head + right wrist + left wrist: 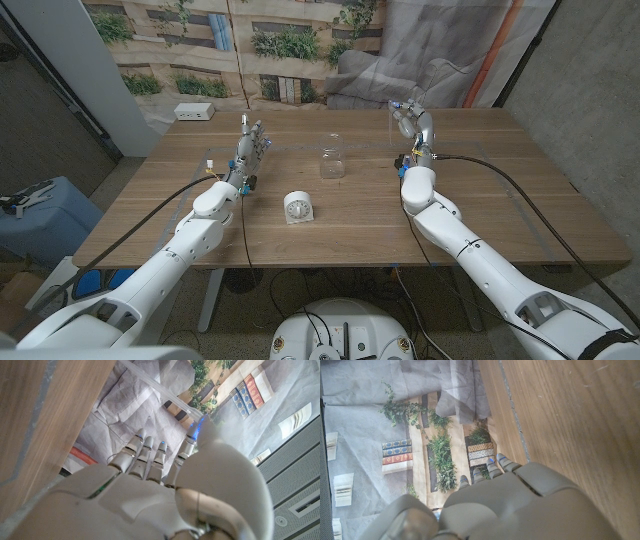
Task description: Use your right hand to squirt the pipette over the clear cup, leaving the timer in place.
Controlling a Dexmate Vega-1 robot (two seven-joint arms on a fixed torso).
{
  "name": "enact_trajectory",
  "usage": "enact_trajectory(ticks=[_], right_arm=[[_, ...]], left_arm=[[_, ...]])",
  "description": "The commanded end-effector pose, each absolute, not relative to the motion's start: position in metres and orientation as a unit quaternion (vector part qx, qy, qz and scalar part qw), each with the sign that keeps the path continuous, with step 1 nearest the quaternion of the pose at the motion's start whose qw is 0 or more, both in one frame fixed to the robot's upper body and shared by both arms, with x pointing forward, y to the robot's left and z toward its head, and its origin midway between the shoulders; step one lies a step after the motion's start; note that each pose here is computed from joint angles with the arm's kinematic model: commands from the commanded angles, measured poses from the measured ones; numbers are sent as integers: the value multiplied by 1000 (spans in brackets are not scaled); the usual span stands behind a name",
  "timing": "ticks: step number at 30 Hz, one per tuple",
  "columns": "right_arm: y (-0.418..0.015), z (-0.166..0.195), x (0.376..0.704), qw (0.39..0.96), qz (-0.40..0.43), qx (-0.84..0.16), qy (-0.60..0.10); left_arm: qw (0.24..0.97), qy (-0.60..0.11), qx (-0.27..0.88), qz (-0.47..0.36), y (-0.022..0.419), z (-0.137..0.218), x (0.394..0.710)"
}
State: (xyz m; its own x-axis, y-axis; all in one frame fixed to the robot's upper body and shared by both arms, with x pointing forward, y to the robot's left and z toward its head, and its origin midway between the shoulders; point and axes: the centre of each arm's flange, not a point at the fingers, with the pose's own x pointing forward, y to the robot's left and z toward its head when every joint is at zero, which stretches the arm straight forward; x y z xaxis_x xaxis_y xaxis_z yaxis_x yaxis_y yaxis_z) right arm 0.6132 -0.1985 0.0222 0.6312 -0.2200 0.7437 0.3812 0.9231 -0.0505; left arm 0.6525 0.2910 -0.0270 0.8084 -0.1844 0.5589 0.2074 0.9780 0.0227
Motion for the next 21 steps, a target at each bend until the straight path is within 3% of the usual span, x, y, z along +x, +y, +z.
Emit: enact_trajectory(ticks=[1, 21], right_arm=[[-214, 17, 613, 883, -190, -173, -393], [-234, 8, 606, 853, -229, -260, -391]], left_arm=[[951, -292, -20, -103, 291, -27, 653], [951, -292, -20, -103, 291, -27, 653]])
